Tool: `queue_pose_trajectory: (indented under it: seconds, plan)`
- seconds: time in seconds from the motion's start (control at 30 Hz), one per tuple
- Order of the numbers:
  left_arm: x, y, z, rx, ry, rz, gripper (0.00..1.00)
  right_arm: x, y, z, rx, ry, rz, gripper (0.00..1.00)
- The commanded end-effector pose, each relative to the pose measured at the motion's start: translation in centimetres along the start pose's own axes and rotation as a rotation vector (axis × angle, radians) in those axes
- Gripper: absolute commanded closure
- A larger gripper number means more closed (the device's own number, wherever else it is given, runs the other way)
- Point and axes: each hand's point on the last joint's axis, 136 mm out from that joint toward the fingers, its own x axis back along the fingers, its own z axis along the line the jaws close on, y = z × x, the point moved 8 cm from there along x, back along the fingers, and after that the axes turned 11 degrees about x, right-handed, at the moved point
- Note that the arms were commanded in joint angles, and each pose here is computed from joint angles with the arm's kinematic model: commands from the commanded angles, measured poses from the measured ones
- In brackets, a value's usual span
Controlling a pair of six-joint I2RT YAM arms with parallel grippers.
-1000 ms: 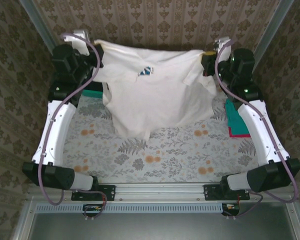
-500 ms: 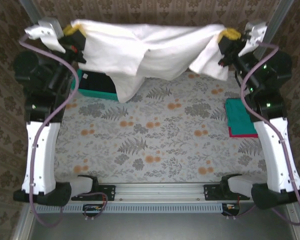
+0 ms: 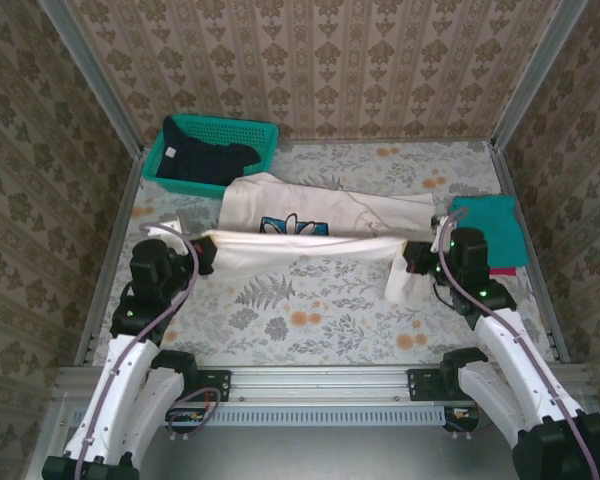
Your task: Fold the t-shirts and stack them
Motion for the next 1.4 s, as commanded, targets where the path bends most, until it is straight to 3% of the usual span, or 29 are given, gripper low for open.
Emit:
queue_pose_trajectory:
  seconds: [0.0, 0.17, 0.43, 0.73, 0.77, 0.8, 0.87, 0.93, 1.03, 1.13, 1.37]
  plan:
    - [0.0, -0.4, 1.4, 0.082, 0.074, -0.041, 1.00, -0.6, -1.4, -0.7, -0.147, -0.021, 0.023, 1.00]
    - [-0.4, -1.2, 2.8, 0.047, 0.143, -0.031, 1.00, -1.5, -1.8, -1.6, -0.135, -0.086, 0.053, 1.00]
    - [-0.2, -3.0, 4.3, 0.066, 0.194, 0.029, 1.00, -1.9, -3.7, -1.5, -0.195, -0.055, 0.123, 1.00]
    - [0.4, -5.1, 5.6, 0.135, 0.250, 0.145, 1.00, -1.5, -6.5, -1.1, -0.276, -0.017, 0.305, 1.00]
    - [0.5, -5.4, 5.7, 0.151, 0.259, 0.150, 1.00, -1.5, -6.4, -1.0, -0.274, -0.006, 0.313, 1.00]
    - [0.5, -5.5, 5.8, 0.174, 0.260, 0.148, 1.00, -1.4, -6.2, -0.8, -0.265, 0.012, 0.313, 0.93]
    - [0.7, -5.4, 5.7, 0.187, 0.250, 0.135, 0.80, -1.1, -5.4, -0.3, -0.226, 0.034, 0.286, 0.65]
    - [1.2, -4.7, 5.3, 0.182, 0.245, 0.081, 0.44, -0.3, -3.8, 0.0, -0.159, 0.028, 0.208, 0.37]
    - [1.5, -3.0, 4.3, 0.136, 0.202, -0.005, 0.20, 0.2, -1.4, 0.1, -0.060, 0.003, 0.083, 0.20]
    - [0.2, -1.7, 3.5, 0.092, 0.161, -0.024, 0.10, -1.0, 0.5, -0.1, -0.015, -0.026, 0.029, 0.18]
    - [-8.1, -0.3, 2.0, 0.018, 0.115, 0.048, 0.07, -8.6, 3.8, -1.9, -0.102, -0.128, 0.097, 0.22]
